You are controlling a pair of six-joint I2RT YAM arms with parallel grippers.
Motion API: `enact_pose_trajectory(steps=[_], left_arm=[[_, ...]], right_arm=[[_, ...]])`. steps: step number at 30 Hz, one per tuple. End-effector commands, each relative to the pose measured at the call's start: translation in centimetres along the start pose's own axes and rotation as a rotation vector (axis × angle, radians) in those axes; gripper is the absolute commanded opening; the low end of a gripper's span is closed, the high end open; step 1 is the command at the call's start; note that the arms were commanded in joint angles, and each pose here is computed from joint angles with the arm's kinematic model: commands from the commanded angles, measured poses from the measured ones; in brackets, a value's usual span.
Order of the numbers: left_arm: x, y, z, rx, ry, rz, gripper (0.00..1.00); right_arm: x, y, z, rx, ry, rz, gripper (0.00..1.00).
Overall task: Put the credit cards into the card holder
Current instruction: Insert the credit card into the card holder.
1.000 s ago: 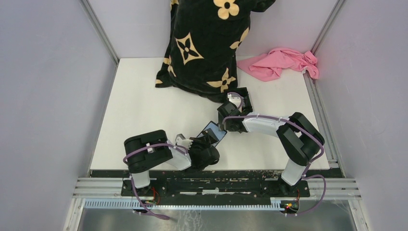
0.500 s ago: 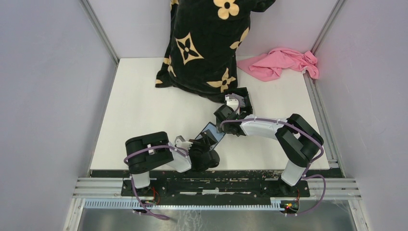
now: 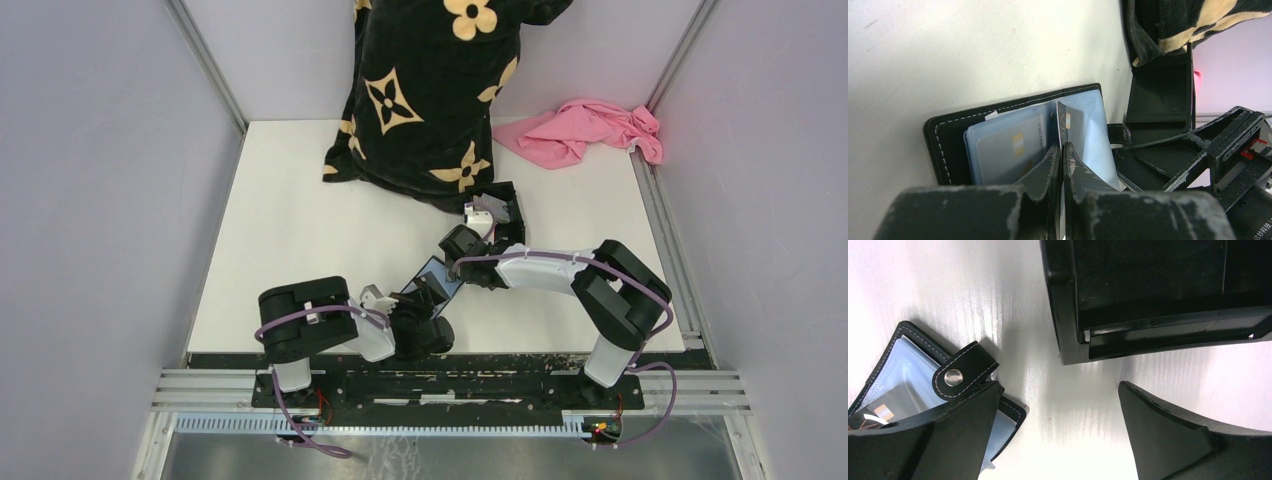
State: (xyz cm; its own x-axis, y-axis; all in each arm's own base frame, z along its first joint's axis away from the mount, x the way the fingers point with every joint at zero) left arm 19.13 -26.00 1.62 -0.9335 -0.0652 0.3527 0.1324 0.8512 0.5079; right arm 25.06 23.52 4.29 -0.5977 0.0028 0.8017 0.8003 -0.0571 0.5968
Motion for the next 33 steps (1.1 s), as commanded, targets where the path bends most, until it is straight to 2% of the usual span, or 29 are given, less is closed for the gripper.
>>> enact_pose_trajectory(steps=[1, 6, 8, 12, 15, 20, 33], left_arm=[[1.2, 1.7, 11.2, -0.065, 0.391, 0.066, 0.12], [1.9, 1.1, 11.6, -0.089, 0.427, 0.125, 0.17], [2.3, 0.9, 11.7, -0.098, 0.443, 0.149, 0.27], [3.1, 0.5, 11.8, -0.118, 0.465, 0.198, 0.36], [3.7, 0.4, 11.5, -0.141, 0.479, 0.224, 0.47], [4.5, 0.4, 11.1, -0.189, 0.494, 0.256, 0.55], [5.6, -0.2, 11.0, -0.243, 0.548, 0.308, 0.54]], right_arm=[[2.4, -11.7, -2.6, 0.226, 0.004, 0.5, 1.0], [2.2, -11.1, -2.1, 0.239, 0.008, 0.479, 1.0], [2.2, -11.0, -1.9, 0.242, 0.011, 0.477, 1.0], [2.1, -10.7, -1.6, 0.237, 0.017, 0.468, 1.0], [2.2, -10.4, -1.3, 0.229, 0.024, 0.461, 1.0], [2.2, -10.1, -1.1, 0.219, 0.028, 0.449, 1.0], [3.0, -9.6, -1.6, 0.203, 0.023, 0.422, 1.0]])
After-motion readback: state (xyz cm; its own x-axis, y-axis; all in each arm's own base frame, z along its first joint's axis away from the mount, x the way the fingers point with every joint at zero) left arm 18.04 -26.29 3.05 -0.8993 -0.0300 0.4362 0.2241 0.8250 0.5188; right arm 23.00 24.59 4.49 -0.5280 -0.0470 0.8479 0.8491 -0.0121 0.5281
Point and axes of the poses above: each gripper's point midway between its finger pads, its own x axis back along the fingers, its own z axis along the line the jaws close on, y = z × x, the point moved 4 cm from there along x, back along the fingers, and after that the axes turned 4 degrees about -x, right-handed, at the moved point
